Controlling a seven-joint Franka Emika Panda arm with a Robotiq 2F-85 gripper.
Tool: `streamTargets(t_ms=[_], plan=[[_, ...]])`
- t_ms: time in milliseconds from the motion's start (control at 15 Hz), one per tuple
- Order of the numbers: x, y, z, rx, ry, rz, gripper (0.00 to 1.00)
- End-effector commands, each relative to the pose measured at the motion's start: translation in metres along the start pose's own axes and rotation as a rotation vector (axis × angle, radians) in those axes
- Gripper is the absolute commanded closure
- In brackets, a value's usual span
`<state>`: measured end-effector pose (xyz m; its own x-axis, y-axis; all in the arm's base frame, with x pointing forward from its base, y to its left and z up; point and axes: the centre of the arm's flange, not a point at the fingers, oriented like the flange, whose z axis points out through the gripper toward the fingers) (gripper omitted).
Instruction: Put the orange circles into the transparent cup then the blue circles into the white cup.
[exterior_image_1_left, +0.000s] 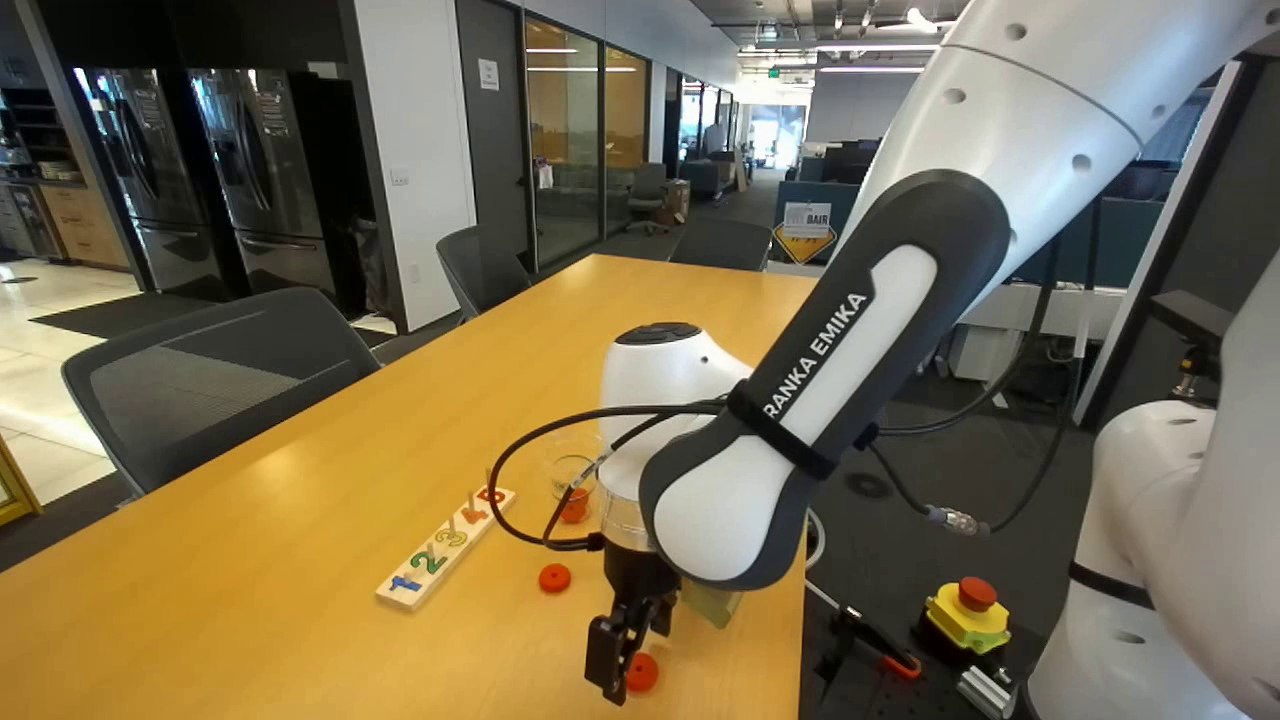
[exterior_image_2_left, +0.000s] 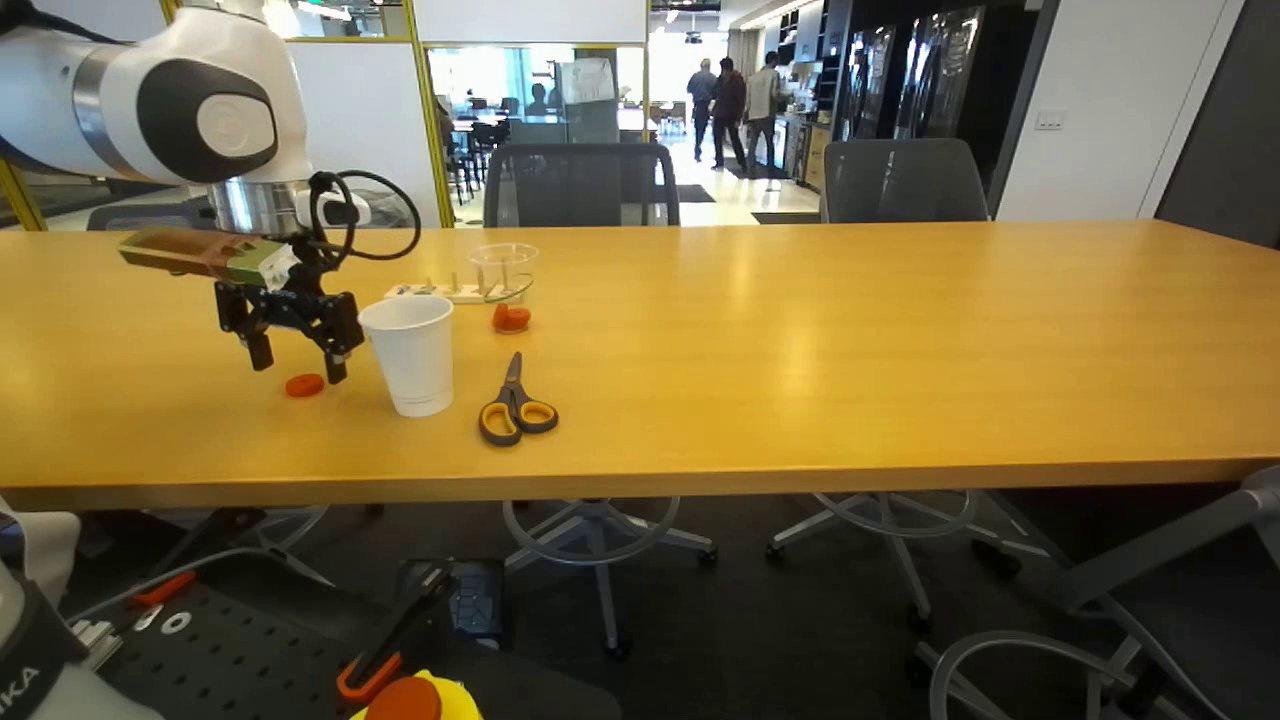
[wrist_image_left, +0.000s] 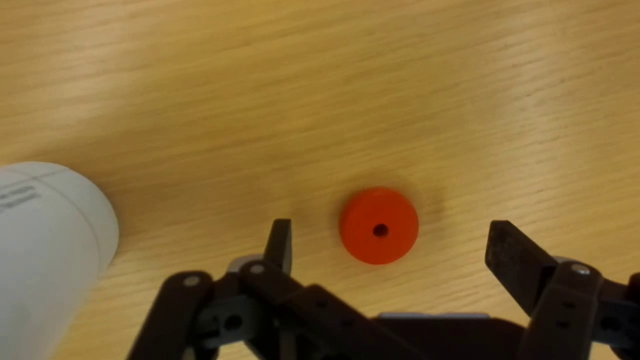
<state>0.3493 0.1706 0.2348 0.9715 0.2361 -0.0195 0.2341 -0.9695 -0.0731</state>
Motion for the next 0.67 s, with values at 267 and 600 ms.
streamTargets(t_ms=[267,600], plan=[[-0.0023,0.0058,0.0186,-0.012,0.027,0.027,0.00],[-0.0024,0.0037,0.0144,-0.082,0.075,-0.030,0.00]])
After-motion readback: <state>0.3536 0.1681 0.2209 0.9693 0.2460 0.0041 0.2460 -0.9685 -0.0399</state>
